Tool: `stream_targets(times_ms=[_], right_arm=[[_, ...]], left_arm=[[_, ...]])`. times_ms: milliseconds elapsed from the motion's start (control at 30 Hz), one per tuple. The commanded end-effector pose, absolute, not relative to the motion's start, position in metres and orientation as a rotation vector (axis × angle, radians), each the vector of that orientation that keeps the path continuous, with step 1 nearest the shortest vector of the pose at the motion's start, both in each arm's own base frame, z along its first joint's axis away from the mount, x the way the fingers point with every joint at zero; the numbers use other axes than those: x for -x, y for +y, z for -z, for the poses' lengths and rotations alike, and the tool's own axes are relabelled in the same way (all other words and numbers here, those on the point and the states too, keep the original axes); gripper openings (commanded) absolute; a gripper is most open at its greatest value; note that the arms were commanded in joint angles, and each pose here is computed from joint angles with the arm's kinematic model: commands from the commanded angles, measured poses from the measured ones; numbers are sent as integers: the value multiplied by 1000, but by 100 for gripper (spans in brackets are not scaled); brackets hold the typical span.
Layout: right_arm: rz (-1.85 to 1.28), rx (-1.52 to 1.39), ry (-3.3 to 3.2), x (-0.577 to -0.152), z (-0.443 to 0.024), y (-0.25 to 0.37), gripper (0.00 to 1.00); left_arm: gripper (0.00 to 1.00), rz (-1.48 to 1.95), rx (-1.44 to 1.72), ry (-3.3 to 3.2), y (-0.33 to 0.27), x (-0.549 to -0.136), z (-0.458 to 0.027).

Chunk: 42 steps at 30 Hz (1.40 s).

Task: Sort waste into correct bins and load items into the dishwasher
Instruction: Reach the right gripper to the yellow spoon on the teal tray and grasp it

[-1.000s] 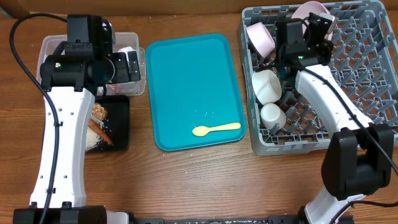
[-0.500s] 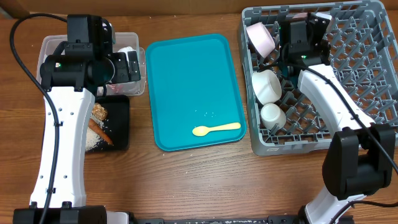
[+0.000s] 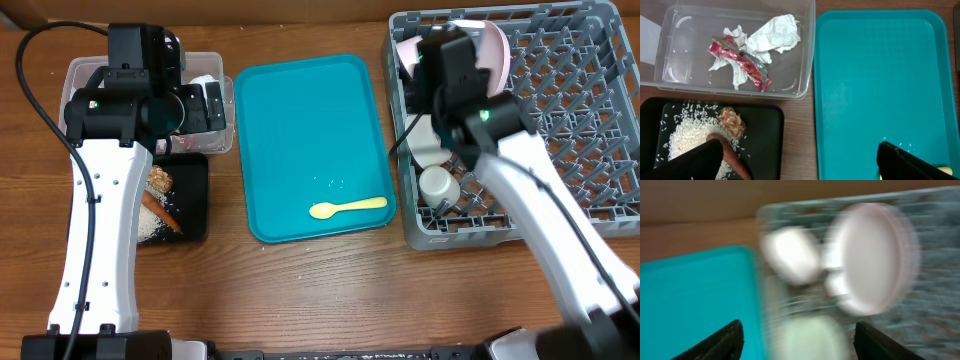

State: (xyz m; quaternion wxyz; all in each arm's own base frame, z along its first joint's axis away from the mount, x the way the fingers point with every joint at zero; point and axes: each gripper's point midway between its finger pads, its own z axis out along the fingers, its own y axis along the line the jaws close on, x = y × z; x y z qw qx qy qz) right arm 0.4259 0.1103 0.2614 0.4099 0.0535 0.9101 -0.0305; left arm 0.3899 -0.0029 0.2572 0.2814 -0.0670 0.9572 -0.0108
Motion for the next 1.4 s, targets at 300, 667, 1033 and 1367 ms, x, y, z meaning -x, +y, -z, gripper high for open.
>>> stream_targets(times_ms=[300, 667, 1033, 1367], right_arm=[[-492, -359, 2799, -315, -157, 277, 69], [-183, -764, 2999, -291, -61, 265, 58], [-93, -812, 3010, -290, -38, 261, 56], [-17, -847, 2999, -293, -17, 256, 52]], left_arm=[[100, 28, 192, 2547, -2, -393, -263], [100, 28, 192, 2547, -2, -393, -263], [100, 28, 192, 2547, -2, -393, -263], [100, 28, 192, 2547, -2, -393, -263]])
